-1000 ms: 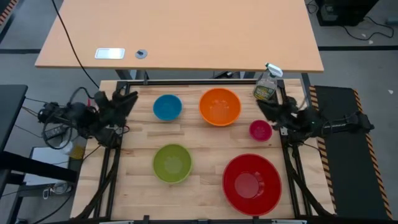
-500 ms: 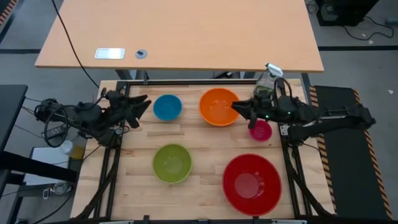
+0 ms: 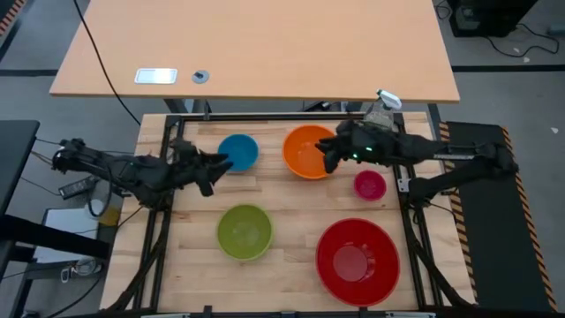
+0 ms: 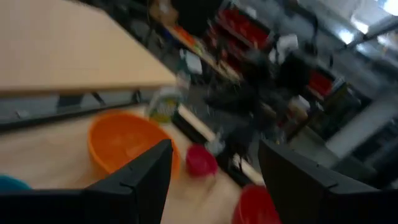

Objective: Nest bowls inside each other
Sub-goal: Stack the orange bowl on the red bowl

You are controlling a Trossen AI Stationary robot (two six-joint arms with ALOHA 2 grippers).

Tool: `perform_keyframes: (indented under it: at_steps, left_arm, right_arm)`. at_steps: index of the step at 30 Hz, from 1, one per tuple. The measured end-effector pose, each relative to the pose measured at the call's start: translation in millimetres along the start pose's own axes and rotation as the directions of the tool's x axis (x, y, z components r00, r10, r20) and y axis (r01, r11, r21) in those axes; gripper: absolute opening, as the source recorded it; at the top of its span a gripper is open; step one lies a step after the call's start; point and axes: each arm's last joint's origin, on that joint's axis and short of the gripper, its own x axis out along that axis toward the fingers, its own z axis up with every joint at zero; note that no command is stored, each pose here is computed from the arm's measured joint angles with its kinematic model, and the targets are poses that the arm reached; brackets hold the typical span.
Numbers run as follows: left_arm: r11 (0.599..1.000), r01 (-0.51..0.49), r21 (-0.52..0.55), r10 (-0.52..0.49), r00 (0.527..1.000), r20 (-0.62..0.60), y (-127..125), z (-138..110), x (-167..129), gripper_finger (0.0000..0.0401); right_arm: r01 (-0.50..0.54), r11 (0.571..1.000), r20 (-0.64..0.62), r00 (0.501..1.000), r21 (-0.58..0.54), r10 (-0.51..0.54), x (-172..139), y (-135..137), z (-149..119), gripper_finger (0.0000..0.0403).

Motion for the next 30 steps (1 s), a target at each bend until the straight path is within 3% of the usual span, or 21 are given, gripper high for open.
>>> perform_keyframes:
  at_steps: [4, 8, 13, 17, 30]
  left_arm:
    - [1.000, -0.009, -0.008, 0.009, 0.996, -0.090, 3.2, -9.2, 2.2, 0.0242]
    - [0.998, -0.067, 0.006, 0.067, 0.986, -0.152, 10.3, -16.0, 1.1, 0.0242]
    - [0.994, -0.101, 0.053, 0.108, 0.982, -0.157, 15.2, -16.5, 2.6, 0.0242]
    - [0.989, -0.131, 0.066, 0.139, 0.981, -0.134, 19.5, -12.8, 6.2, 0.0242]
    - [0.973, -0.220, 0.074, 0.225, 0.971, -0.075, 31.8, -3.7, 14.7, 0.0242]
  right_arm:
    - [0.170, 0.982, -0.167, 0.969, -0.086, -0.182, 18.6, -5.5, 8.7, 0.0122]
    - [0.263, 0.954, -0.256, 0.922, -0.141, -0.292, 40.4, -20.2, 9.6, 0.0159]
    - [0.402, 0.916, -0.500, 0.792, -0.004, -0.350, 64.7, -65.9, 0.9, 0.0220]
    - [0.471, 0.882, -0.629, 0.692, 0.024, -0.353, 71.3, -89.9, -5.6, 0.0236]
    - [0.472, 0.881, -0.651, 0.665, -0.014, -0.366, 95.4, -120.6, -11.9, 0.0215]
